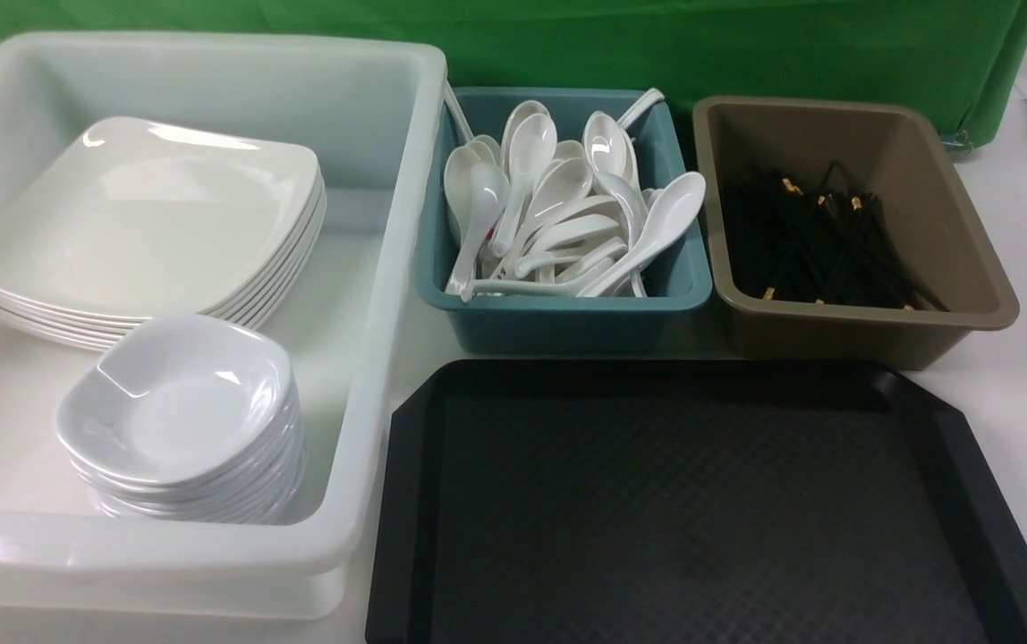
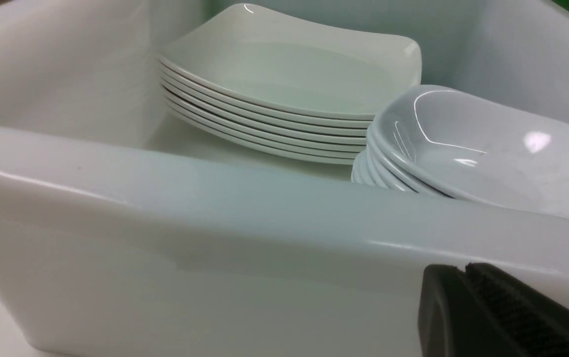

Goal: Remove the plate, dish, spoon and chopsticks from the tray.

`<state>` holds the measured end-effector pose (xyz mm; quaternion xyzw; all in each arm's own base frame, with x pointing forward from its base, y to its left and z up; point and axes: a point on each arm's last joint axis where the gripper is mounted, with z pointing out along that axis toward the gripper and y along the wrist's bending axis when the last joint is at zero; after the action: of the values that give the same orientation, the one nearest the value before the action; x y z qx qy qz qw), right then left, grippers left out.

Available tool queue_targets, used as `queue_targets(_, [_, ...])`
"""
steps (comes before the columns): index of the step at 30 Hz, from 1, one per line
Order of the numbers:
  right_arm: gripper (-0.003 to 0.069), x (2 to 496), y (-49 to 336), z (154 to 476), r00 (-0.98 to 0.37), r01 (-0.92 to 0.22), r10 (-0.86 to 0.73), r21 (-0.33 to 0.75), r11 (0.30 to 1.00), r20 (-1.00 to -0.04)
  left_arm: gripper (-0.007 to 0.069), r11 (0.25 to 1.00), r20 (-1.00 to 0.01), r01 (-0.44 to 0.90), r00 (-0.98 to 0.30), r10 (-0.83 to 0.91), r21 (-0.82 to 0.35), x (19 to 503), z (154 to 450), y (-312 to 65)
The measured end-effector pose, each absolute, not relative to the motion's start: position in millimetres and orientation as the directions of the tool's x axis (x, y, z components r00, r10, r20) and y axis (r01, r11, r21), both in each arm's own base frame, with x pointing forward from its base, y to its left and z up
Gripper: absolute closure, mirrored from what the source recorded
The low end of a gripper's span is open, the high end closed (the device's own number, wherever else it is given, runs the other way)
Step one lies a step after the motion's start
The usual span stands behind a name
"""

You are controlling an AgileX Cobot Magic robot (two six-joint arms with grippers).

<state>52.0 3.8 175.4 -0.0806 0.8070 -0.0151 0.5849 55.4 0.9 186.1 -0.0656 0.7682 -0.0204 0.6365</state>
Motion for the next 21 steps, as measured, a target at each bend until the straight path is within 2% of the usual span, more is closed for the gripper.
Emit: queue_targets(21, [0.0456, 51.9, 3.8, 175.4, -0.302, -0.112, -0.148, -0.119, 0.987, -0.942, 0.0608, 0.991, -0.975, -0.075, -0.181, -0.127, -0.115, 55.4, 186.1, 0.9])
